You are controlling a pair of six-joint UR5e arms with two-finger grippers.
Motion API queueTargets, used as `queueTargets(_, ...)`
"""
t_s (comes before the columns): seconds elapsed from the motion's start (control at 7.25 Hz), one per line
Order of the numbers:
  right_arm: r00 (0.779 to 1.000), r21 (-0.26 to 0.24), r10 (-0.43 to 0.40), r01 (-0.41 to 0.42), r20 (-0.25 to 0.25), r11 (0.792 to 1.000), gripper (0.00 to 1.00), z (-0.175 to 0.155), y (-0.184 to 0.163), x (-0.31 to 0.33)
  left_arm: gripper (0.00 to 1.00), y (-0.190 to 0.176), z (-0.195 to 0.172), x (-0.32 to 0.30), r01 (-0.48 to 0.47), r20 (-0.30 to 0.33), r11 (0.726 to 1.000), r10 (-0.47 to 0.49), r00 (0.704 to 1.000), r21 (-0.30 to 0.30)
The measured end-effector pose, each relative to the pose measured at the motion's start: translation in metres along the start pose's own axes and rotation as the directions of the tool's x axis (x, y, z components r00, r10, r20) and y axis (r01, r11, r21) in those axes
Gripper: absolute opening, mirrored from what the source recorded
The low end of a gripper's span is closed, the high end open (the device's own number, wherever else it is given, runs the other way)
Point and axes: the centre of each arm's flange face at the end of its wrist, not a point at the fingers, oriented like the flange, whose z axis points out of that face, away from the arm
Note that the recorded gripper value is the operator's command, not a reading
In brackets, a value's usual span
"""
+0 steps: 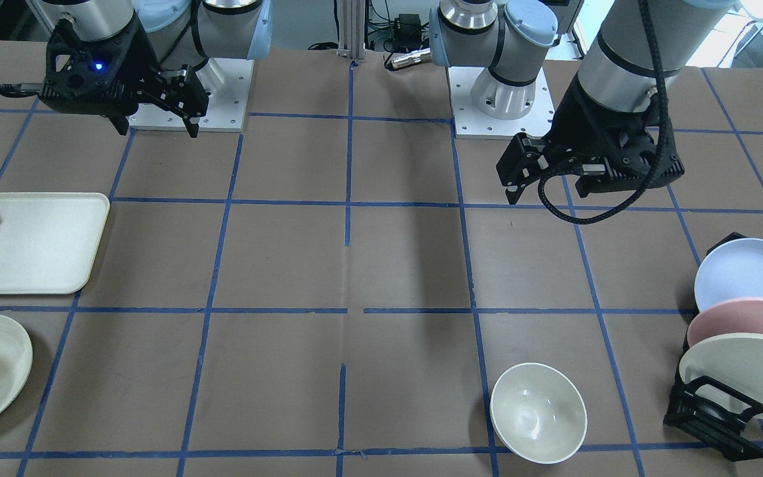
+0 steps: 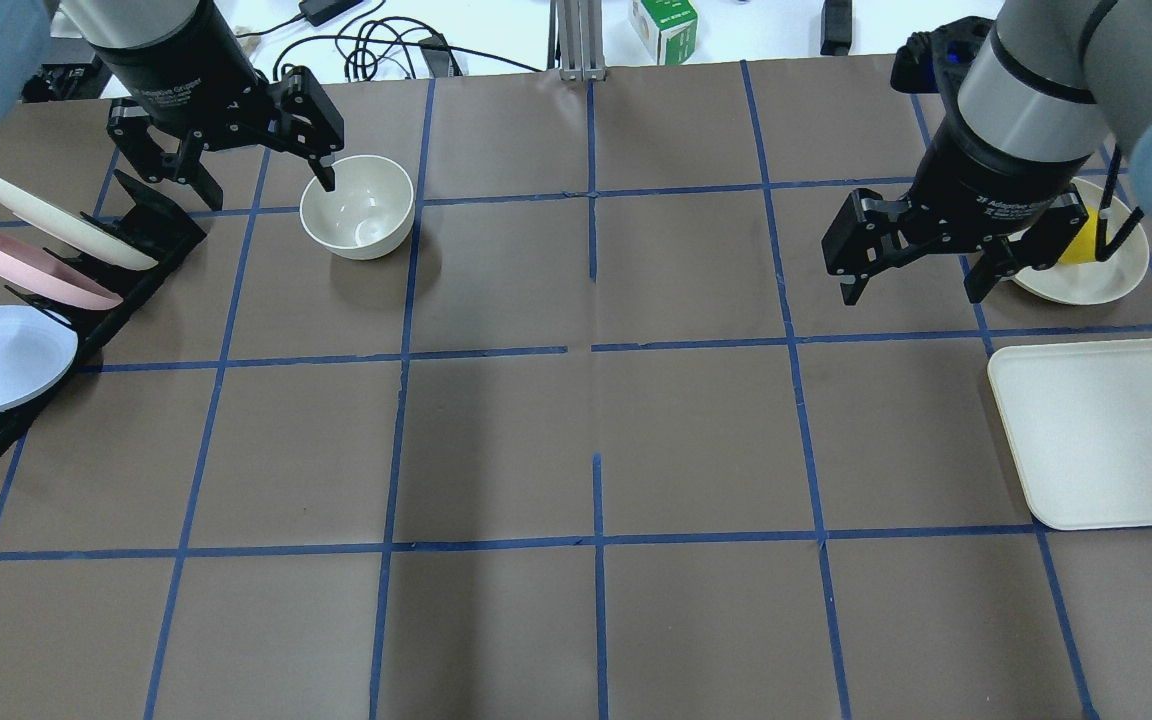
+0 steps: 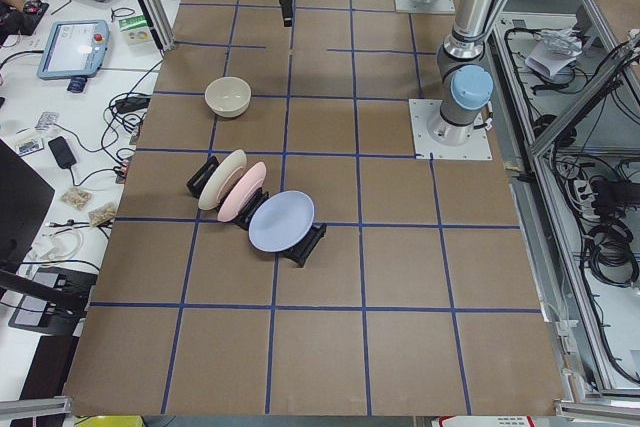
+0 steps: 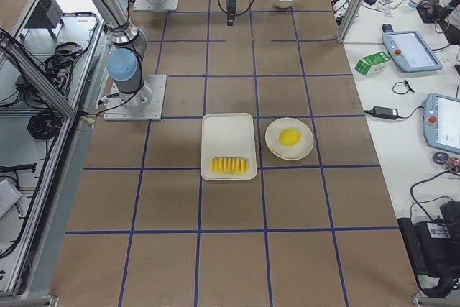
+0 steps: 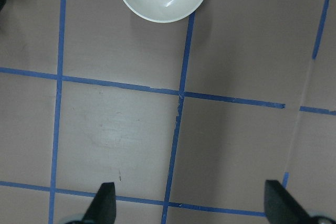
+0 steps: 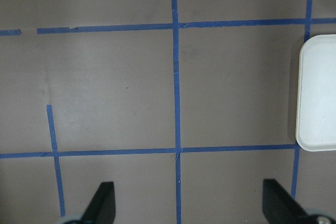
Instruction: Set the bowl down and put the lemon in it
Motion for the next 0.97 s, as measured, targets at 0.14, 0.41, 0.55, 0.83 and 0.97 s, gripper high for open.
queueTargets(0.14,1.000,-0.001,0.000,0.000,0.000,1.000,1.00,0.001,0.000,0.000,1.00,0.003,-0.002,0.001,-0.008,-0.001,1.000,0.008,1.000,0.002)
queueTargets(0.41,1.000,-0.003,0.000,0.000,0.000,1.000,1.00,0.001,0.000,0.000,1.00,0.001,0.004,-0.006,-0.036,0.005,0.999,0.036,0.999,-0.011)
queueTargets(0.55,1.000,-0.004,0.001,-0.001,-0.002,1.000,1.00,0.002,0.000,0.001,1.00,-0.003,0.010,-0.008,-0.079,0.007,0.997,0.079,0.997,-0.017)
queueTargets(0.83,1.000,-0.010,0.004,-0.004,-0.007,1.000,1.00,0.006,-0.002,0.005,1.00,-0.011,0.020,-0.009,-0.126,0.005,0.992,0.127,0.992,-0.017)
queueTargets(0.97,1.000,-0.003,0.012,-0.012,-0.011,1.000,1.00,0.006,-0.005,0.010,1.00,-0.016,0.033,-0.011,-0.126,0.002,0.991,0.126,0.992,-0.036)
